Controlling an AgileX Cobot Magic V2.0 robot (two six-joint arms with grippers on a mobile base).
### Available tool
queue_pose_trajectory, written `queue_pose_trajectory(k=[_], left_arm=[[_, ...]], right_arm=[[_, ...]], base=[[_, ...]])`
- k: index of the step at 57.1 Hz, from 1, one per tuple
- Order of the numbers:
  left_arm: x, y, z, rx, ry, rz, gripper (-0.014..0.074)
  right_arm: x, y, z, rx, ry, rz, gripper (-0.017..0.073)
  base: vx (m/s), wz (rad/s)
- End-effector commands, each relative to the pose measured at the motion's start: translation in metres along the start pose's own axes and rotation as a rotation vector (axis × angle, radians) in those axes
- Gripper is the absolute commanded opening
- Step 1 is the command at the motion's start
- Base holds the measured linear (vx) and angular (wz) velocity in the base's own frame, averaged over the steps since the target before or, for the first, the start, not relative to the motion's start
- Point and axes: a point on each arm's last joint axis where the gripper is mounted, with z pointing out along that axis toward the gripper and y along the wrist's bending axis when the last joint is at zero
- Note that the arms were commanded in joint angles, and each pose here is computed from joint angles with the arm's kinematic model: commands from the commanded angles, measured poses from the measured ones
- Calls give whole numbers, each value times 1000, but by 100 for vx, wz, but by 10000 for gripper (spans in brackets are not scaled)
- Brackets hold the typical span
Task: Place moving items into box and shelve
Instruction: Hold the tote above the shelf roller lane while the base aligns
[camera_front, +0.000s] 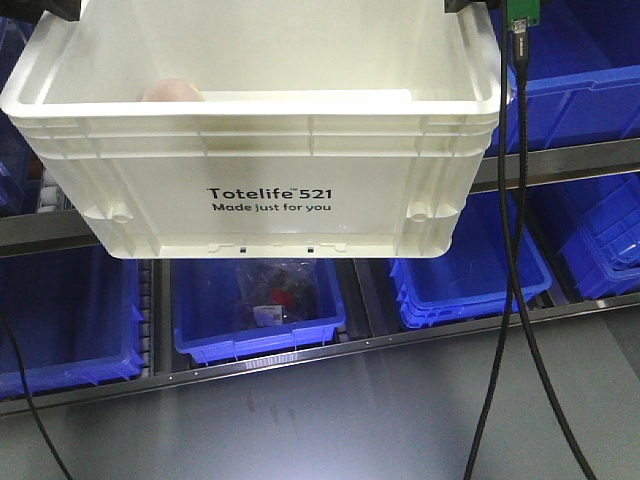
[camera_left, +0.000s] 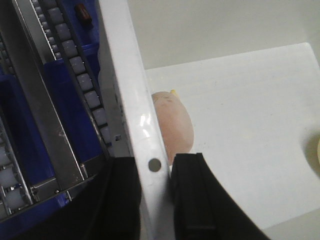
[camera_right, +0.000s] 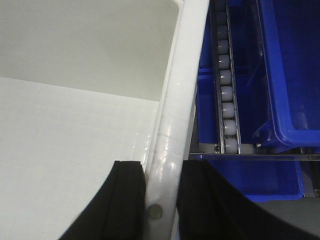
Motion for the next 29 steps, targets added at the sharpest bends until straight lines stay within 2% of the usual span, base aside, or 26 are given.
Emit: queue_pose_trajectory(k=[1, 29], left_arm=[[-19, -12, -41, -13, -224, 40, 2], [-19, -12, -41, -13, -224, 40, 2]], right_arm=[[-25, -4, -45, 9, -245, -38, -3], [-25, -4, -45, 9, -245, -38, -3]], base=[[9, 5], [8, 4]])
